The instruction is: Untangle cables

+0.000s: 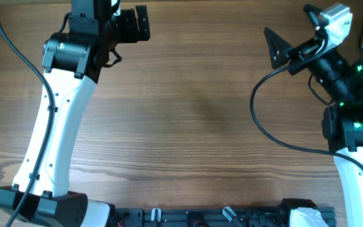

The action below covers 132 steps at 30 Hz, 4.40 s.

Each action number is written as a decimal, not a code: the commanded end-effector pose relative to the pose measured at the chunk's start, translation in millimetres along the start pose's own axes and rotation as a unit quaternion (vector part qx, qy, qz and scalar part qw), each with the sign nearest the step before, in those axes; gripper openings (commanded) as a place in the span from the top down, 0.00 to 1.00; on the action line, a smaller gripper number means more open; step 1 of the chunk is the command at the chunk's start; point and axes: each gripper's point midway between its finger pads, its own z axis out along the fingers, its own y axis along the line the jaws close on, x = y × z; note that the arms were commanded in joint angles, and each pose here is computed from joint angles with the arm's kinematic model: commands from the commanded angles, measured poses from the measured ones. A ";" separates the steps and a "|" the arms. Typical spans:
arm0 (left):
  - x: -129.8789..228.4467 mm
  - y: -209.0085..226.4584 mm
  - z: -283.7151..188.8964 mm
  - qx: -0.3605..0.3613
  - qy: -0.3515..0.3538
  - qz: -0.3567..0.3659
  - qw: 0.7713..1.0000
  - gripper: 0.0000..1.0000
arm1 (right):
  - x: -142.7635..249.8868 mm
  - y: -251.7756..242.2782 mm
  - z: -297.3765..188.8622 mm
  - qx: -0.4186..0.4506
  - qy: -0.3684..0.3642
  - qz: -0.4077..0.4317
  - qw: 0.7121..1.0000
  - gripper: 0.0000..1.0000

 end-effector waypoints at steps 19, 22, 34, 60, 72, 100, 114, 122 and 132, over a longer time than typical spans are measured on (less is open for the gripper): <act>-3.2 -2.7 -3.0 0.005 -0.004 -0.004 1.000 0.00 | -71.0 -7.0 -148.0 0.249 -0.173 0.023 0.953 0.00; -3.2 -2.7 -3.0 0.005 -0.004 -0.004 1.000 0.00 | -42.2 -5.7 -175.1 0.279 -0.199 0.062 0.937 0.00; -3.2 -2.7 -3.0 0.005 -0.004 -0.004 1.000 0.00 | 114.6 -9.3 -178.9 0.297 -0.183 0.107 0.931 0.00; -3.2 -2.7 -3.0 0.005 -0.004 -0.004 1.000 0.00 | 225.9 6.7 -149.7 0.245 0.018 -0.019 0.969 0.00; -3.2 -2.7 -3.0 0.005 -0.004 -0.004 1.000 0.00 | 226.2 7.4 -149.1 0.242 0.020 -0.026 0.970 0.00; 117.9 20.1 -181.7 0.099 -0.519 0.067 0.847 0.00 | 226.2 7.4 -149.1 0.242 0.020 -0.026 0.970 0.00; 197.3 72.1 -116.7 0.021 -0.440 0.062 0.895 0.00 | 226.2 7.4 -149.1 0.242 0.020 -0.026 0.970 0.00; 251.7 86.5 -64.3 0.002 -0.297 0.041 0.954 0.00 | 226.2 7.4 -149.1 0.242 0.020 -0.026 0.970 0.00; 252.5 87.3 -63.5 0.000 -0.294 0.040 0.955 0.00 | 226.2 7.4 -149.1 0.242 0.020 -0.026 0.970 0.00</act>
